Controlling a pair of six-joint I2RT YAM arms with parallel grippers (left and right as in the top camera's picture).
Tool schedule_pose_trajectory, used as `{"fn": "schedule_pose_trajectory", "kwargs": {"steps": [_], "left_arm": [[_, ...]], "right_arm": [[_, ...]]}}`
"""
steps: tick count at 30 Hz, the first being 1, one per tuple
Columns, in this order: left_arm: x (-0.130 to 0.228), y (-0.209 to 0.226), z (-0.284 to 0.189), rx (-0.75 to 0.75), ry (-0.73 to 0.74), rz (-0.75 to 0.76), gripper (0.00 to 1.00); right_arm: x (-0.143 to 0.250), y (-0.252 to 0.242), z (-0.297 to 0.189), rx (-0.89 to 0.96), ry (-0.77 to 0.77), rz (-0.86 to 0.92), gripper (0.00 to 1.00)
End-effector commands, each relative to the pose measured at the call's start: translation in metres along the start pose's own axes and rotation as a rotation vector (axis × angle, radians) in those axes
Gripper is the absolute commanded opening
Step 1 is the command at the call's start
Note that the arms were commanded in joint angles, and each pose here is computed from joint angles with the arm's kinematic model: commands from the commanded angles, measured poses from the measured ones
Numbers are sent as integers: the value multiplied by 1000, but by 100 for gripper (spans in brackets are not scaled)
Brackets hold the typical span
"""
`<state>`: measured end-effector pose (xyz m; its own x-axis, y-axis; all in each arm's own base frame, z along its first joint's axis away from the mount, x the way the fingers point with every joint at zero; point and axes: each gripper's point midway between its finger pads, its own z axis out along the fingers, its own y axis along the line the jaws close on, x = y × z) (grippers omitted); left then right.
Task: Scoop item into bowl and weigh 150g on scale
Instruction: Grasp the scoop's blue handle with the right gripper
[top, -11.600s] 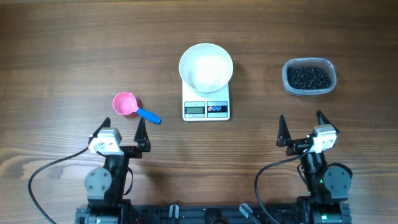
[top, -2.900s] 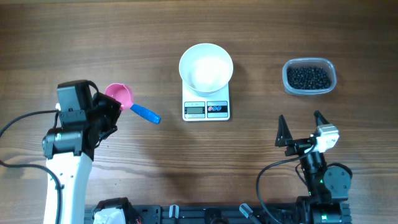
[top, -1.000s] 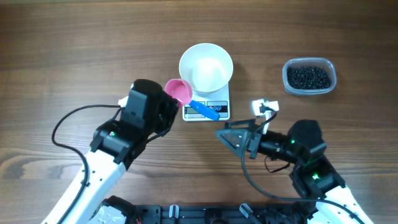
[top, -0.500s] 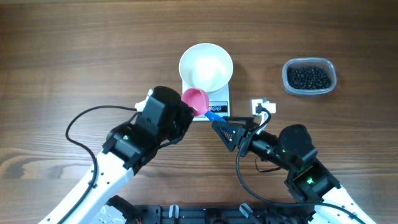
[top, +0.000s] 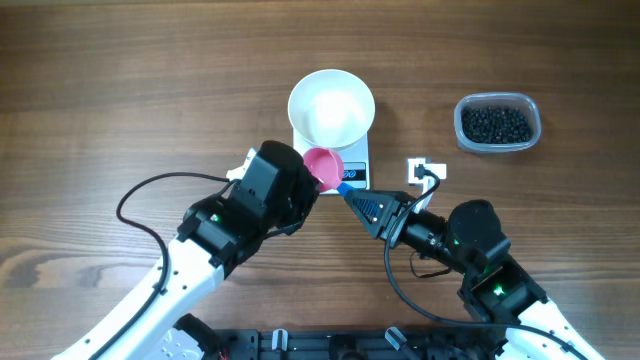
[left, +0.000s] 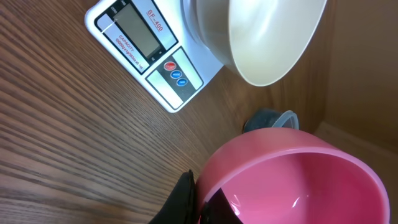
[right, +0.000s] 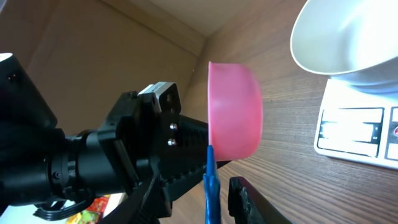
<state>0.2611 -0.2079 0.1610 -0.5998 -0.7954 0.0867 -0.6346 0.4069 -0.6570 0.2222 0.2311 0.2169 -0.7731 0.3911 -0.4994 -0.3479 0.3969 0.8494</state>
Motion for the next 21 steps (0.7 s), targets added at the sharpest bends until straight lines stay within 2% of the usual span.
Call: {"fn": "schedule_pose_trajectory", "kwargs": {"steps": [1, 11, 21], "left_arm": [[-1, 0, 1, 0, -14, -35, 4], [1, 0, 1, -2, 0, -33, 4], [6, 1, 1, -4, 26, -20, 4]], "right_arm": [[2, 15, 0, -47, 31, 4, 39], [13, 22, -1, -92, 97, -7, 31], [9, 17, 1, -67, 73, -4, 32]]}}
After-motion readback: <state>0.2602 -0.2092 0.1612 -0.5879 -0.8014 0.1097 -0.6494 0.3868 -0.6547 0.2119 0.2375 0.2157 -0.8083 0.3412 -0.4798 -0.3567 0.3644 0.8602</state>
